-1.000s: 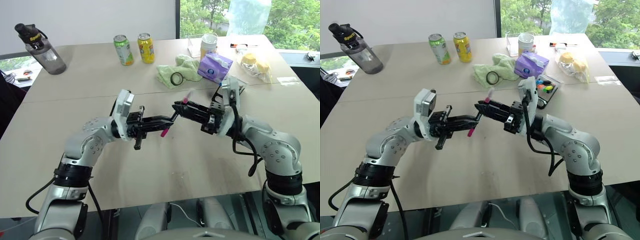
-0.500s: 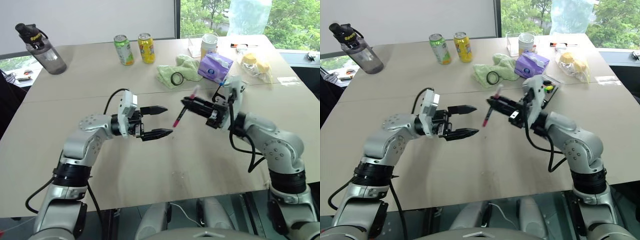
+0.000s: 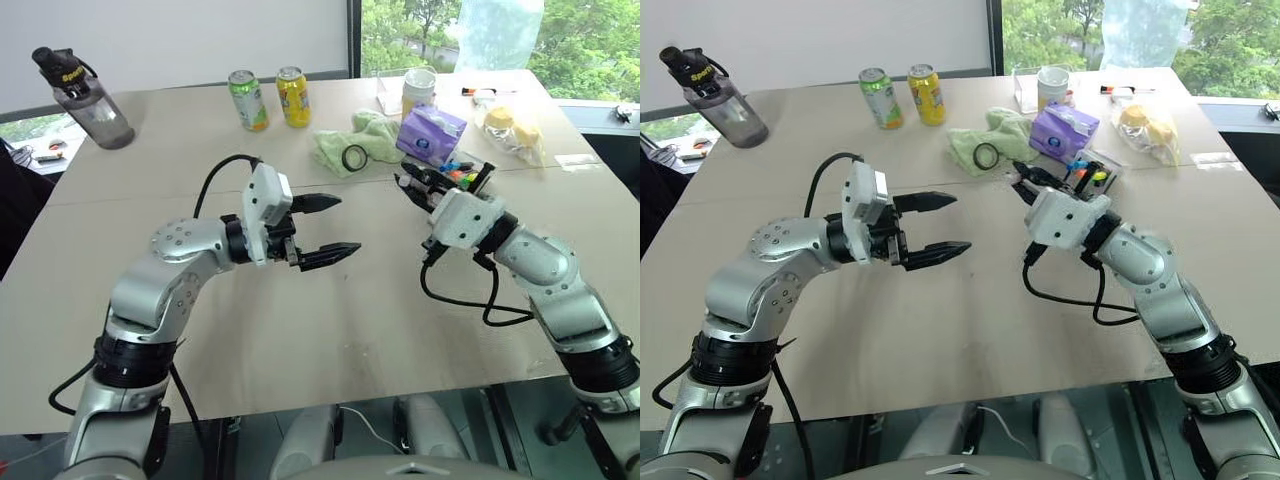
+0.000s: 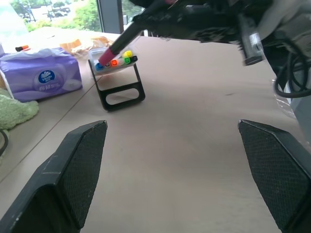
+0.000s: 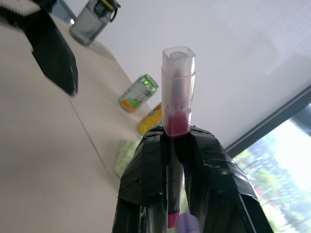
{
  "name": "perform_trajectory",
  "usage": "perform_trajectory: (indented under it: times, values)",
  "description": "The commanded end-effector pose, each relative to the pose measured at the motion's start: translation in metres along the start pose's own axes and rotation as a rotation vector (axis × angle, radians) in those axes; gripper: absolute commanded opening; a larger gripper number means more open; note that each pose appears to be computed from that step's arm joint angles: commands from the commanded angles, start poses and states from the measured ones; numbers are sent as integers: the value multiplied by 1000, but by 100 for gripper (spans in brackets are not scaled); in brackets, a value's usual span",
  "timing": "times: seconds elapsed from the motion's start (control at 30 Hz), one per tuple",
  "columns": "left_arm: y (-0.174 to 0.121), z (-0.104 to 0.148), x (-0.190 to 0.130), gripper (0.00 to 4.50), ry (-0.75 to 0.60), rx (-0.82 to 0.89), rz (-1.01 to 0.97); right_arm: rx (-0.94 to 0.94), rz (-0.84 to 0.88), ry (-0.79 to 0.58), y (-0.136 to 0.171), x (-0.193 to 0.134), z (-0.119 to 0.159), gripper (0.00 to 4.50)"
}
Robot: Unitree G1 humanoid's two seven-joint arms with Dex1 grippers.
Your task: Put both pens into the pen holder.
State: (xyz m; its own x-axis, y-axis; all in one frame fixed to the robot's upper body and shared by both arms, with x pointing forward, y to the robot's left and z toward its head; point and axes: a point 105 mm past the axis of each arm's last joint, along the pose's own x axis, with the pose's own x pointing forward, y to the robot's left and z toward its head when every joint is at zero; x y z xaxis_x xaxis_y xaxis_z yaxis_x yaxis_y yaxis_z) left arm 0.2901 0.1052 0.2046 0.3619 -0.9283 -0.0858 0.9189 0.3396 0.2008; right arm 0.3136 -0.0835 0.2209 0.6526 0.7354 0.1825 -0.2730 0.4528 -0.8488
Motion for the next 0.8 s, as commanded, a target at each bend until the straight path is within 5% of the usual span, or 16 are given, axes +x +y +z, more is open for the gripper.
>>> perform_trajectory:
  times: [0.03, 0.23, 0.8]
  values:
    - [-4, 12, -3, 444, -12, 61, -2, -95, -54, 66, -14, -7, -19, 4]
    - [-4, 12, -1, 444, -13, 68, -10, -195, -118, 140, -35, -14, -46, 4]
    - [-4, 9, -3, 444, -3, 62, -20, -139, -129, 102, -29, -15, -47, 4]
